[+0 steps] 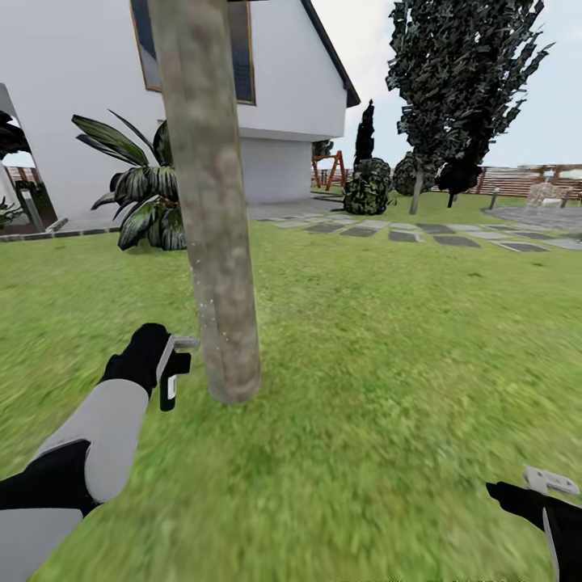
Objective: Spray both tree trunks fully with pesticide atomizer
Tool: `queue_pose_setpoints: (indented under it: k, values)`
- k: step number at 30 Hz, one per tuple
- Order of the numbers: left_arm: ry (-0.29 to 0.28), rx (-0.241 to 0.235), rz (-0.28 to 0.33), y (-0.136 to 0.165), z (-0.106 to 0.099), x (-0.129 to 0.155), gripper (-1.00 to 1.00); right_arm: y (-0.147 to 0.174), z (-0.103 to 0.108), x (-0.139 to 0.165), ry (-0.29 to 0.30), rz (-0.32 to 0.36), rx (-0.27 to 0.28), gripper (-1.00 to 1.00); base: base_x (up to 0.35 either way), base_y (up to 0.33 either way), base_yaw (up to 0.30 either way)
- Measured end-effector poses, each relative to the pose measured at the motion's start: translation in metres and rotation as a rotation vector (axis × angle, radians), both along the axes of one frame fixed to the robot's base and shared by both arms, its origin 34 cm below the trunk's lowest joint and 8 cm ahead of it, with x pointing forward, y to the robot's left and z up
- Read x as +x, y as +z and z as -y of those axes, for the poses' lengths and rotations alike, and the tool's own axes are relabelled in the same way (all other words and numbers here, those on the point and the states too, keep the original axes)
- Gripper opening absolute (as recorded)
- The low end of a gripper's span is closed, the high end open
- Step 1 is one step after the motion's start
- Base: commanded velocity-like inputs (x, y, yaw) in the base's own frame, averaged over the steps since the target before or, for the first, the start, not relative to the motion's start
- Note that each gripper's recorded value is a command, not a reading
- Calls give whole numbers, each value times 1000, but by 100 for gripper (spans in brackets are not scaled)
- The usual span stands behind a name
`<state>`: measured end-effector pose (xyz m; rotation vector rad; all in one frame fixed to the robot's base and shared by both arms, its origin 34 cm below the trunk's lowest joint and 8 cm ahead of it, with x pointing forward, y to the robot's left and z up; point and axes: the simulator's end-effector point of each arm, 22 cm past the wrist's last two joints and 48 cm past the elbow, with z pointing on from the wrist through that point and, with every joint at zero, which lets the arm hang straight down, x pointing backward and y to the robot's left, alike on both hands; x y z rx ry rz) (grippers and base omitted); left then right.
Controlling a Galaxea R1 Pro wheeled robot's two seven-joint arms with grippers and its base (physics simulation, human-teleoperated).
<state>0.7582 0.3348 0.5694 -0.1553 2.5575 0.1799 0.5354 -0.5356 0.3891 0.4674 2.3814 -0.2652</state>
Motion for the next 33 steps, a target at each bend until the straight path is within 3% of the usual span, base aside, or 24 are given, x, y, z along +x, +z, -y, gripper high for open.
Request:
queue_pose_setpoints:
  k: [5,12,25,33]
  values:
    - [5,11,13,8,-4,2,-100,0,0,0,0,0,-1,100,245,0,-6]
    - [32,25,154,78,-16,29,-100,0,0,0,0,0,-1,100,15,0,0]
    - [29,20,279,168,-13,59,-100,0,1,0,-1,0,-2,100,0,0,0]
    - [-7,-1,342,214,16,72,-100,1,3,0,-2,0,-4,100,0,0,0]
